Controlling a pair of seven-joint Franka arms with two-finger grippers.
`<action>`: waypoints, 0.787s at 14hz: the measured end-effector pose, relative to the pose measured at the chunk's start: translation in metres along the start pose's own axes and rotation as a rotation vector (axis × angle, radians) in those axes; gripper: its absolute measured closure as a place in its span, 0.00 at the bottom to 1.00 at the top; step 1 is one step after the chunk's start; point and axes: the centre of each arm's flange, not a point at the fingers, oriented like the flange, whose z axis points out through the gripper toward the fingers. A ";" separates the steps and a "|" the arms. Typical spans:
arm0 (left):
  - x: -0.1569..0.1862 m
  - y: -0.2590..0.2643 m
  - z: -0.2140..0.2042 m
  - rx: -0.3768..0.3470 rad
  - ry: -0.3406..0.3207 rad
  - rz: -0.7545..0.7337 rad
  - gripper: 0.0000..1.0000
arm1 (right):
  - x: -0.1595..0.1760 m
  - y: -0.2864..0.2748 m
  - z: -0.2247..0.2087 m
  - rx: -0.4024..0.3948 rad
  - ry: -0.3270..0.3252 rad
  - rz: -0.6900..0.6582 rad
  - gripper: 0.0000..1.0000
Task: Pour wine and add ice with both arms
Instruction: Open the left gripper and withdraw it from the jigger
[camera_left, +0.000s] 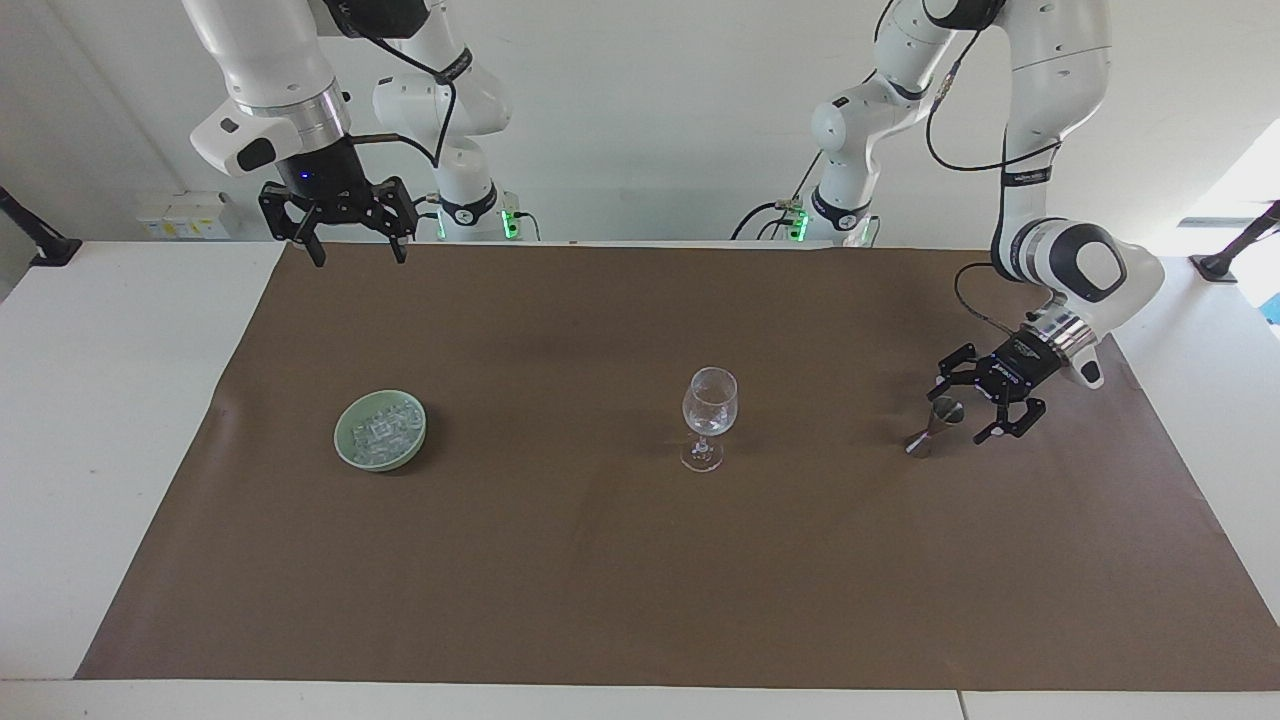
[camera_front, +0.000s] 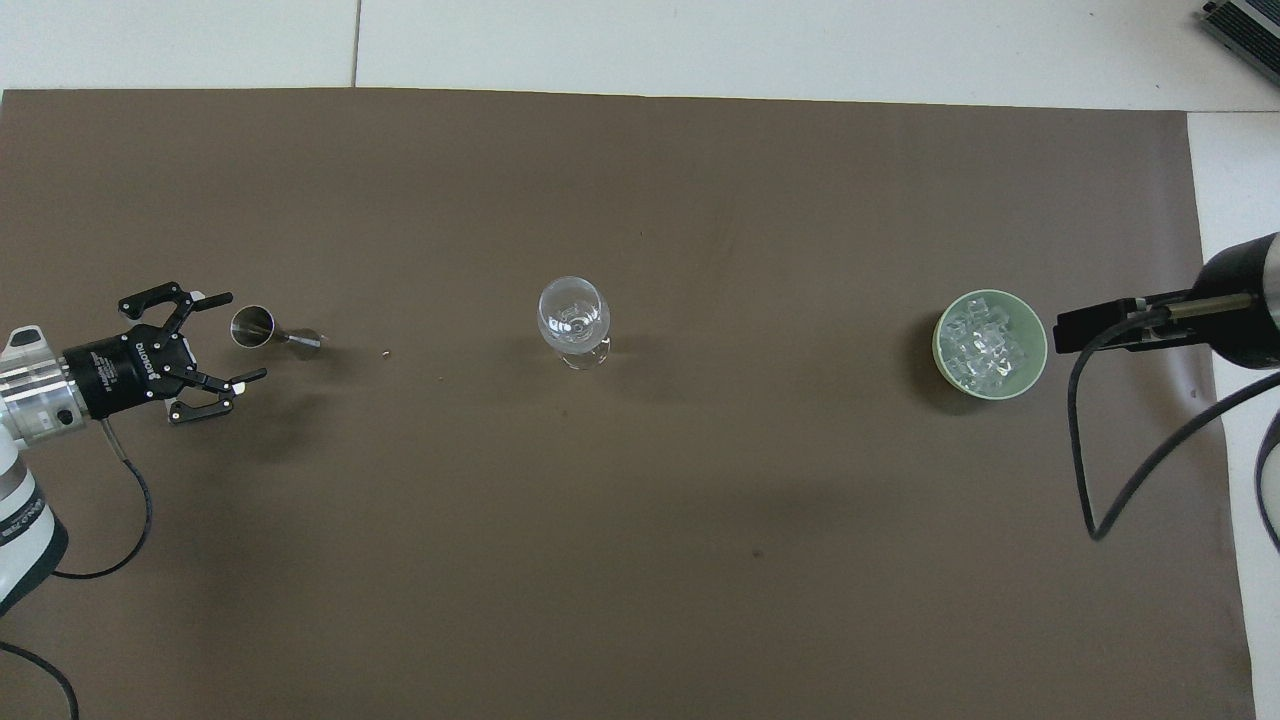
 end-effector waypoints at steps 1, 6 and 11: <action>-0.006 0.004 -0.005 0.018 0.026 0.042 0.00 | 0.000 0.000 0.000 0.000 0.000 0.000 0.00; -0.047 0.033 -0.036 0.126 0.203 0.307 0.00 | 0.000 0.000 0.000 0.000 0.000 0.000 0.00; -0.089 0.053 -0.058 0.232 0.383 0.546 0.00 | 0.000 0.000 0.000 0.000 0.000 0.000 0.00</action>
